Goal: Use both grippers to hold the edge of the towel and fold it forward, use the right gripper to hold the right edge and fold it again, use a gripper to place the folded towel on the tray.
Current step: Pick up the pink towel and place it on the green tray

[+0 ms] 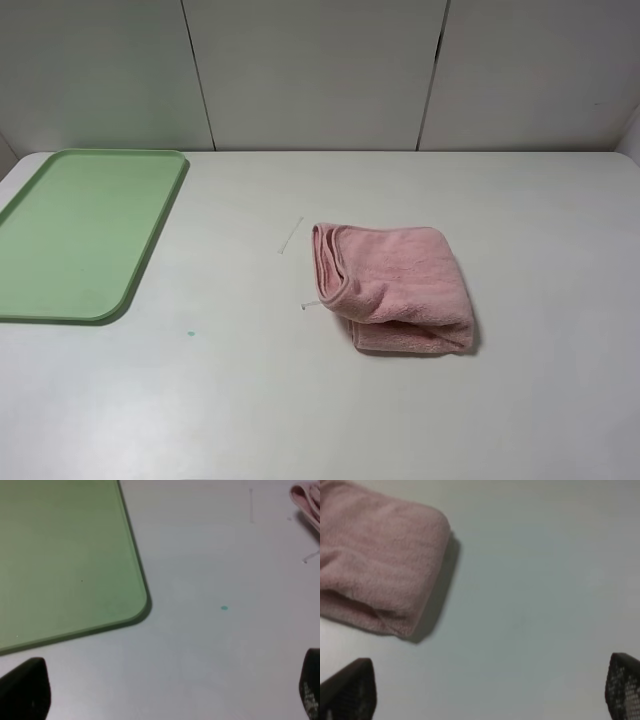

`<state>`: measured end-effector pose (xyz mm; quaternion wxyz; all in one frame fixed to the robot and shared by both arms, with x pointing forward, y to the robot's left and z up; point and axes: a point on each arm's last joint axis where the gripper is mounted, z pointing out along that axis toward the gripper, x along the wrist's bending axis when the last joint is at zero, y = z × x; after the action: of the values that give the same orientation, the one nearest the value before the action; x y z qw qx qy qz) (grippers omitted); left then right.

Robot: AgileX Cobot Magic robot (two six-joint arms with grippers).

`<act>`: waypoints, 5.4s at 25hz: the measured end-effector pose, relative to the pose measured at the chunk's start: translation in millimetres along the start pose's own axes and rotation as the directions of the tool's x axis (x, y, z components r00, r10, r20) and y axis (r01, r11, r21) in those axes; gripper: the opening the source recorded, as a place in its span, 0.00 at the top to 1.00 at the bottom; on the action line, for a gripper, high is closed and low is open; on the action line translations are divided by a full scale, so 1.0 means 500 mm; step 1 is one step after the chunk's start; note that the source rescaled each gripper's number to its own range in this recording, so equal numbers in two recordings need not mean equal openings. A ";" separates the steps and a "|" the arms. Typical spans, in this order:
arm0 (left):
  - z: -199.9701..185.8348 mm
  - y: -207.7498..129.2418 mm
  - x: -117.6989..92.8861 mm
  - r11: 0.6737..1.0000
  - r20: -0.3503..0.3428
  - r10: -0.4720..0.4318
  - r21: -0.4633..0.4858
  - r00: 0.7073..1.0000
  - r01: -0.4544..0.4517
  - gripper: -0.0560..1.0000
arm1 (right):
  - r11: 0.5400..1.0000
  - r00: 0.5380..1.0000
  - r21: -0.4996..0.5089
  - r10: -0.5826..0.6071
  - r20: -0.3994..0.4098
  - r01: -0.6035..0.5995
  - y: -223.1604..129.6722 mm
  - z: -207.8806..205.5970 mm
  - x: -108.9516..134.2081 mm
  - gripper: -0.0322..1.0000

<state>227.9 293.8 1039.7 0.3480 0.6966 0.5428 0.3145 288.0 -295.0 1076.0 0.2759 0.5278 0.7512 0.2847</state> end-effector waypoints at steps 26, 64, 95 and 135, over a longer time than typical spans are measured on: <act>0.000 0.000 0.000 1.000 -0.002 0.001 0.000 1.000 -0.001 0.00 | 0.940 0.972 -0.311 0.191 0.136 -0.141 -0.105 -0.051 0.012 0.00; 0.000 0.000 0.000 1.000 -0.002 0.001 0.000 1.000 -0.001 0.00 | 0.942 0.975 -0.310 0.179 0.133 -0.130 -0.105 -0.051 0.013 0.00; 0.144 0.132 0.001 0.947 0.186 -0.057 0.322 0.981 -0.006 0.01 | 0.941 0.975 -0.312 0.179 0.132 -0.130 -0.105 -0.051 0.013 0.00; 0.485 0.228 -0.273 0.813 0.384 -0.235 0.581 0.893 -0.036 0.04 | 0.941 0.975 -0.312 0.179 0.132 -0.130 -0.105 -0.051 0.013 0.00</act>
<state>457.9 106.6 990.1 0.2513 0.7909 0.5558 -0.0481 234.5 -306.9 1055.1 0.3884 0.5580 0.6309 0.3738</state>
